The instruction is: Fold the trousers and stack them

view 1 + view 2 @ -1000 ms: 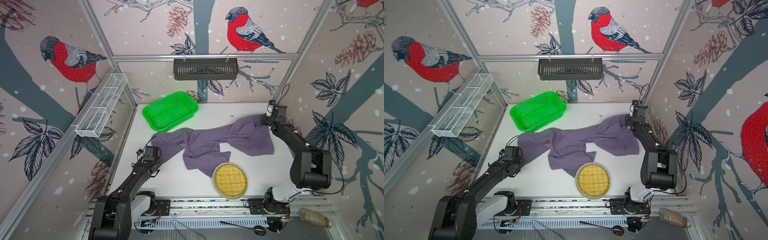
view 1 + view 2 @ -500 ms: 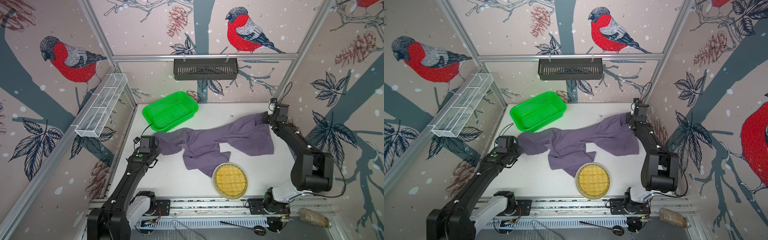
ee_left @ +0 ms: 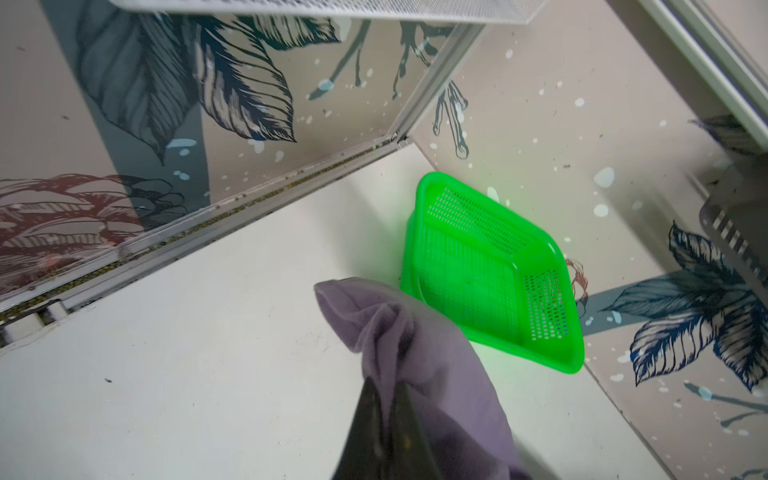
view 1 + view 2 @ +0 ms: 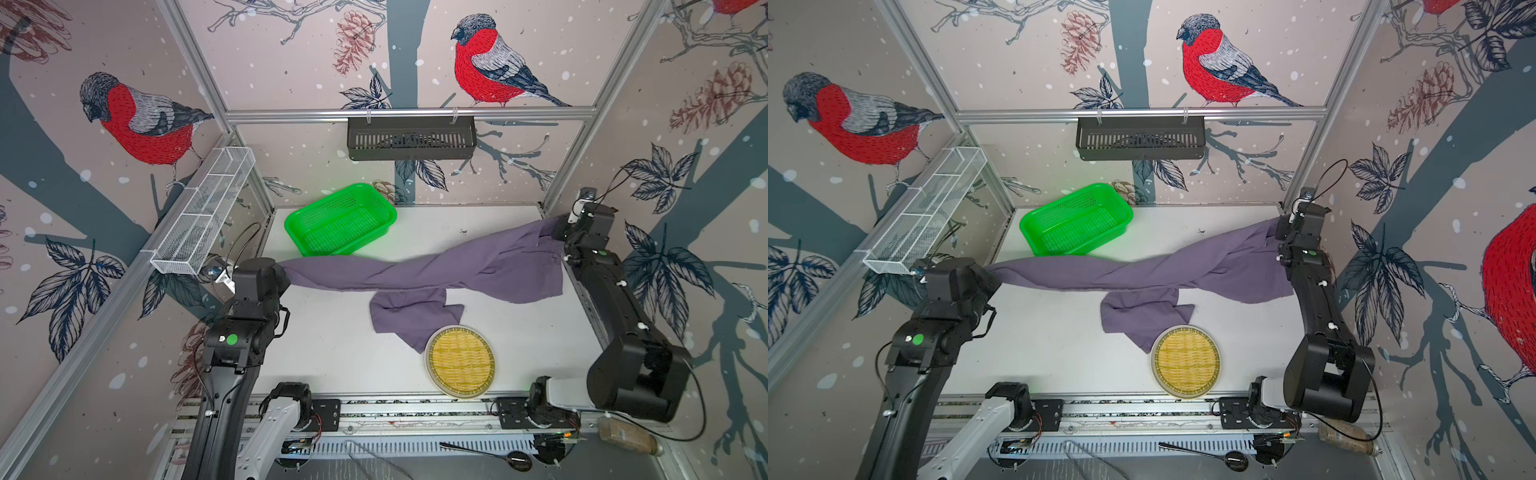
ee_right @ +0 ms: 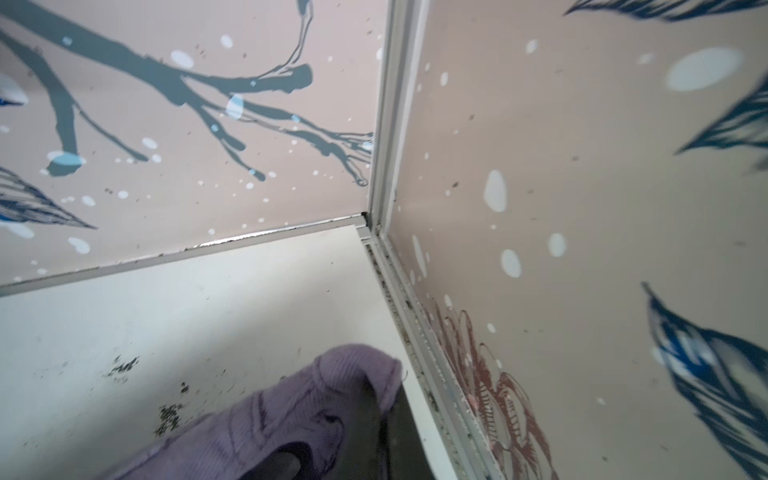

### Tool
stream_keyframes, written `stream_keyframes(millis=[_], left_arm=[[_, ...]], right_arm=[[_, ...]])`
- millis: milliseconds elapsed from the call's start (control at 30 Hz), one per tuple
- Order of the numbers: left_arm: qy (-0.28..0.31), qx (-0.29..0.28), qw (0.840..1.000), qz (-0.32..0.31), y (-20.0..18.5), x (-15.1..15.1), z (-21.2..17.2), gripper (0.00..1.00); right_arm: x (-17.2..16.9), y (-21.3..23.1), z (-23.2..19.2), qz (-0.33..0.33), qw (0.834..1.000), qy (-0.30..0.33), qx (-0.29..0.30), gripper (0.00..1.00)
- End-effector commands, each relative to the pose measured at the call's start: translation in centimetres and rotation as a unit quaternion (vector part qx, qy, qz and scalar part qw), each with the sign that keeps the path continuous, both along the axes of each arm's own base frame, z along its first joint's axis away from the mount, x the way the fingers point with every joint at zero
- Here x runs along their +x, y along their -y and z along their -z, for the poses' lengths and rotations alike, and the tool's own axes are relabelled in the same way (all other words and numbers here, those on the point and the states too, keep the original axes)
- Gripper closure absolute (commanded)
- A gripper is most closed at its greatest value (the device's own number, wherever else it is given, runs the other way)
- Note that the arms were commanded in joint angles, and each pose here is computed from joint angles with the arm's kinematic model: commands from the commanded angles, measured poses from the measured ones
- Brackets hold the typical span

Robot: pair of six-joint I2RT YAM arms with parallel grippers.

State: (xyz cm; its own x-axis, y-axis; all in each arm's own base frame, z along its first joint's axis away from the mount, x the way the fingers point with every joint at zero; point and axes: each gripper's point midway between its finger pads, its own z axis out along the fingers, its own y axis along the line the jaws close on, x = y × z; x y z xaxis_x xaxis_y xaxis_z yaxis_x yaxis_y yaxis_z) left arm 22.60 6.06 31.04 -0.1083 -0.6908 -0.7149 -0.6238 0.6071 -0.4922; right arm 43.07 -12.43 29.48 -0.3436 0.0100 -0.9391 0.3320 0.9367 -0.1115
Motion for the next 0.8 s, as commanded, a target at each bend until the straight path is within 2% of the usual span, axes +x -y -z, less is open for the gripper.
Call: stream_keyframes(millis=[0, 100, 200, 367, 600, 767], left_arm=[[-0.003, -0.001, 0.998, -0.057, -1.6, -2.2, 0.2, 1.00], [0.007, -0.016, 0.997, -0.069, -1.7, -3.2, 1.0, 1.00], [-0.019, -0.028, 0.996, -0.082, -1.7, -3.0, 4.5, 1.00], [-0.043, -0.071, 0.995, -0.054, -0.7, 0.3, 9.9, 1.00], [-0.072, -0.070, 0.992, -0.078, -3.9, 2.5, 13.1, 1.00], [-0.079, -0.098, 0.989, -0.072, -5.4, 4.3, 15.6, 1.00]], right_arm=[[-0.7, 1.3, -2.2, 0.029, 0.999, 0.036, -0.005, 0.96], [-1.0, 1.6, -2.1, 0.032, 0.999, 0.036, -0.007, 0.96], [0.0, 0.7, -0.9, 0.006, 0.999, 0.033, 0.000, 0.96], [3.5, -0.6, 3.6, -0.032, 0.999, -0.031, 0.015, 0.96], [7.2, -0.9, 7.7, -0.038, 0.997, -0.069, 0.023, 0.96], [9.7, -1.6, 8.9, -0.049, 0.995, -0.079, 0.026, 0.96]])
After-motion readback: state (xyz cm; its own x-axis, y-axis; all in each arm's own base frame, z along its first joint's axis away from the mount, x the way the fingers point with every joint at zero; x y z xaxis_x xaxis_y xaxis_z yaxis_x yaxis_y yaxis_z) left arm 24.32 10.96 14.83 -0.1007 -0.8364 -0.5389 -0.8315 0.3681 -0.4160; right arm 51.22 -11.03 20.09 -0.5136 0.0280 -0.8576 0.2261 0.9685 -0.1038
